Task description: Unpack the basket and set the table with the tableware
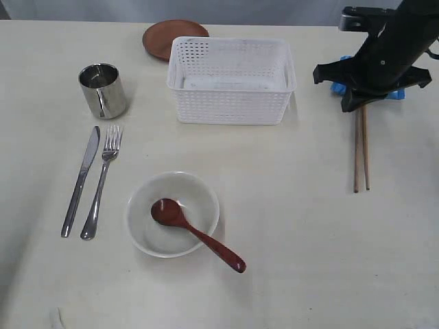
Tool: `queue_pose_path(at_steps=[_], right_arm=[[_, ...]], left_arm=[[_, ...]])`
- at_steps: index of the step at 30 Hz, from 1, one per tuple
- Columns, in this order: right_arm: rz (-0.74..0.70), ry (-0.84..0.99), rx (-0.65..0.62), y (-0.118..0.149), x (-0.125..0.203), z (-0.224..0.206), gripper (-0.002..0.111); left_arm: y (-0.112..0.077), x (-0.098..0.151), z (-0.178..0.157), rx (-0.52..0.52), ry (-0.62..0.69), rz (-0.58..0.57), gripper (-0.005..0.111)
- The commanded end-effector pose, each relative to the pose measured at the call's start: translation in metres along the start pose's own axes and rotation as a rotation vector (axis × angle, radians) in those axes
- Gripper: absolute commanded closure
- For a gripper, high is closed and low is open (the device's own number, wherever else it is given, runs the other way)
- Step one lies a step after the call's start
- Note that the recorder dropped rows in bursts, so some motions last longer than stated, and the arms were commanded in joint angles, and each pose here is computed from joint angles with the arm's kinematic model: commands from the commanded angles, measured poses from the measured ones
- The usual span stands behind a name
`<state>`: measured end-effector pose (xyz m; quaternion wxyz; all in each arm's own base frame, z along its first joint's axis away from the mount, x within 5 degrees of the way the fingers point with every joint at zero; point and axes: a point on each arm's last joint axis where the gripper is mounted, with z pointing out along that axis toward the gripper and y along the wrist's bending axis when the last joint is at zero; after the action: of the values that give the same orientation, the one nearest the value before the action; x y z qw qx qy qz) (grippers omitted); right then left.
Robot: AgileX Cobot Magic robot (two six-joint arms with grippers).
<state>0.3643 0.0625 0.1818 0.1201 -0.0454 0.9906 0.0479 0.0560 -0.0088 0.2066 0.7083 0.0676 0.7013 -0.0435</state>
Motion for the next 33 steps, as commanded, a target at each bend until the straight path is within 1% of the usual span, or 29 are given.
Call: queue_pose_path(at_steps=[1,6,8,9,10,11,12,13,14,15,16,17,20,22,24,28,29,31,33], right_arm=[[0.002,0.013,-0.003,0.000,0.002,-0.002,0.109],[0.002,0.045,-0.003,0.000,0.005,-0.002,0.109],[0.002,0.063,-0.003,0.001,0.007,-0.003,0.109],[0.002,0.068,-0.003,0.001,0.007,-0.003,0.109],[0.002,0.071,-0.003,0.001,0.007,-0.003,0.109],[0.002,0.072,-0.003,0.001,0.008,-0.003,0.109],[0.002,0.074,-0.003,0.001,0.008,-0.003,0.109],[-0.008,0.072,-0.004,0.001,0.008,-0.004,0.109],[-0.012,0.065,-0.004,0.001,0.007,-0.006,0.109],[-0.013,0.058,-0.005,0.001,0.007,-0.008,0.109],[-0.013,0.046,-0.005,0.001,0.006,-0.010,0.109],[-0.014,0.032,-0.005,0.001,0.006,-0.012,0.109],[-0.015,0.002,-0.006,0.002,0.004,-0.018,0.109],[-0.016,-0.002,-0.007,0.002,0.004,-0.022,0.109],[-0.016,0.003,-0.008,0.002,0.006,-0.025,0.109],[-0.018,-0.004,-0.009,0.003,0.007,-0.033,0.109],[-0.018,-0.009,-0.009,0.003,0.008,-0.036,0.109],[-0.020,-0.013,-0.010,0.003,0.009,-0.041,0.109],[-0.021,-0.022,-0.011,0.004,0.009,-0.046,0.109]], left_arm=[[0.000,-0.026,-0.004,0.011,-0.299,-0.058,0.107],[0.000,-0.048,-0.014,0.017,-0.558,-0.047,0.107],[0.000,-0.058,-0.021,0.020,-0.695,-0.042,0.107],[0.000,-0.064,-0.027,0.022,-0.784,-0.042,0.107],[0.000,-0.068,-0.031,0.021,-0.851,-0.053,0.107],[0.002,-0.068,-0.031,0.015,-0.853,-0.101,0.107],[0.007,-0.071,-0.029,0.007,-0.800,-0.205,0.107],[0.010,-0.076,-0.025,-0.007,-0.701,-0.298,0.107],[0.012,-0.084,-0.025,-0.017,-0.627,-0.336,0.107],[0.010,-0.092,-0.024,-0.024,-0.541,-0.284,0.107],[0.009,-0.101,-0.020,-0.026,-0.473,-0.204,0.107],[0.008,-0.109,-0.016,-0.023,-0.431,-0.173,0.107],[0.007,-0.140,0.006,-0.002,-0.325,-0.191,0.107],[0.005,-0.160,0.031,0.022,-0.200,-0.221,0.107],[0.002,-0.177,0.063,0.047,-0.053,-0.223,0.107],[-0.005,-0.194,0.125,0.107,0.262,-0.216,0.107],[-0.006,-0.196,0.137,0.117,0.314,-0.215,0.107],[-0.008,-0.200,0.164,0.130,0.389,-0.213,0.107],[-0.008,-0.205,0.186,0.129,0.398,-0.214,0.107]])
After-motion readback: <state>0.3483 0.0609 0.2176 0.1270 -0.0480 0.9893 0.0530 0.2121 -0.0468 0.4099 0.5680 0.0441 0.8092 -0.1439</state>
